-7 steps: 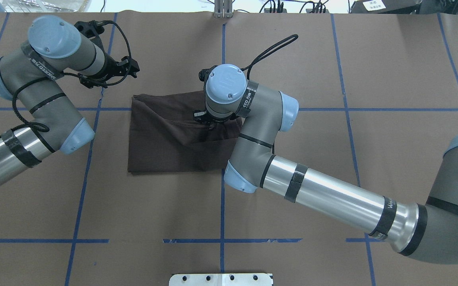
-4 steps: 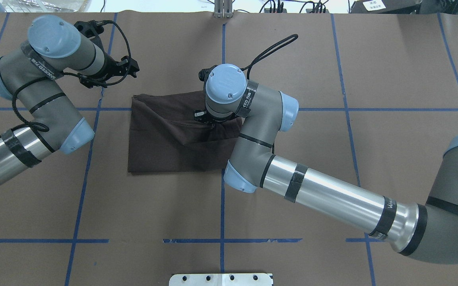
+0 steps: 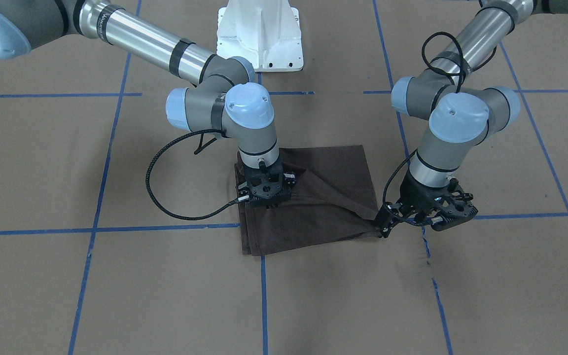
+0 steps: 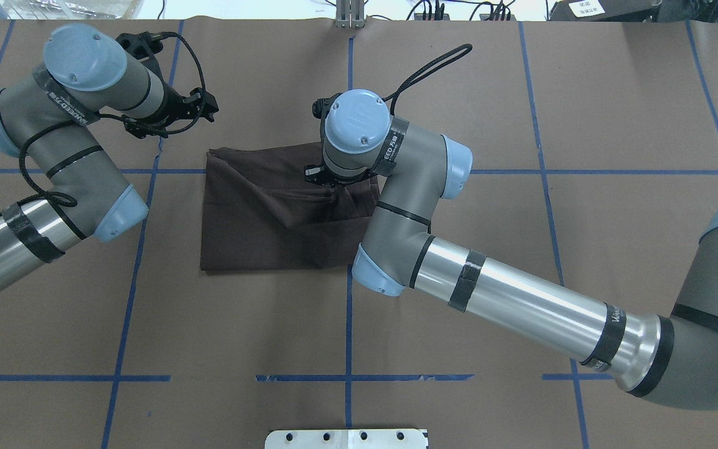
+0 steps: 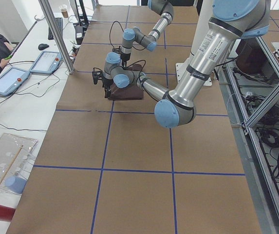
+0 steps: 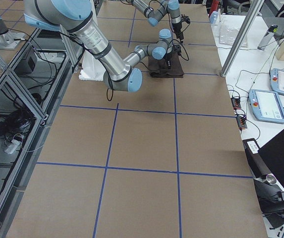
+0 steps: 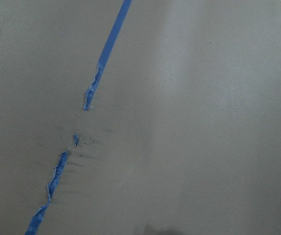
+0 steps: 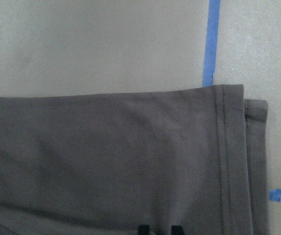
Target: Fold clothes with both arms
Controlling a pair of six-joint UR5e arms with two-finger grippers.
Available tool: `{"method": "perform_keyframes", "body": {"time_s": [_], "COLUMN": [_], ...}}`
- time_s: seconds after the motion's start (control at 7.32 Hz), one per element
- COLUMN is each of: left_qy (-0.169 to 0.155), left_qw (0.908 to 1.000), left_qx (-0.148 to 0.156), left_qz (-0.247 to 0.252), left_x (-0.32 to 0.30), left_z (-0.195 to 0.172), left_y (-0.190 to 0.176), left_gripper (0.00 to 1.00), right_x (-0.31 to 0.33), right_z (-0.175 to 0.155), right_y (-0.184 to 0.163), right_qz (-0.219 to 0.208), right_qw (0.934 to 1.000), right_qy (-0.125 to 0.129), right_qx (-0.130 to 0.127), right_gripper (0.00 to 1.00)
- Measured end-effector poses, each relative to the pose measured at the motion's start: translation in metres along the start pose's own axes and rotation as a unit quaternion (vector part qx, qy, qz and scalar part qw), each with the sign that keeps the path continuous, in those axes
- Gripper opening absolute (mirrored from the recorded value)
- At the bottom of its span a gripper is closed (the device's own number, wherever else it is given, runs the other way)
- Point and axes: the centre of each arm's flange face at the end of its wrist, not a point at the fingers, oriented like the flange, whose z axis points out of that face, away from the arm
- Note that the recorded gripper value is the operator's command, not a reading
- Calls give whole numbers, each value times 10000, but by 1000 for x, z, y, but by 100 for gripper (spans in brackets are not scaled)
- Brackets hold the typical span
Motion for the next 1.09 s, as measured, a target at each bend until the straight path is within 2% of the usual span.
{"method": "perform_keyframes", "body": {"time_s": [0.68,1.09], "left_qy": [0,-10], "left_qw": [10000,10000], "left_qx": [-4,-5], "left_qz": [-15,-18], "left_x": [0,-1], "left_z": [0,1], "left_y": [1,0], "left_gripper": [100,100], "right_x": [0,9], "right_z": [0,-18], "right_y": [-1,-27], "right_qz": [32,72], "right_qw": [10000,9998], "right_qy": [28,21], "right_qx": [10,174], "right_gripper": [0,0]}}
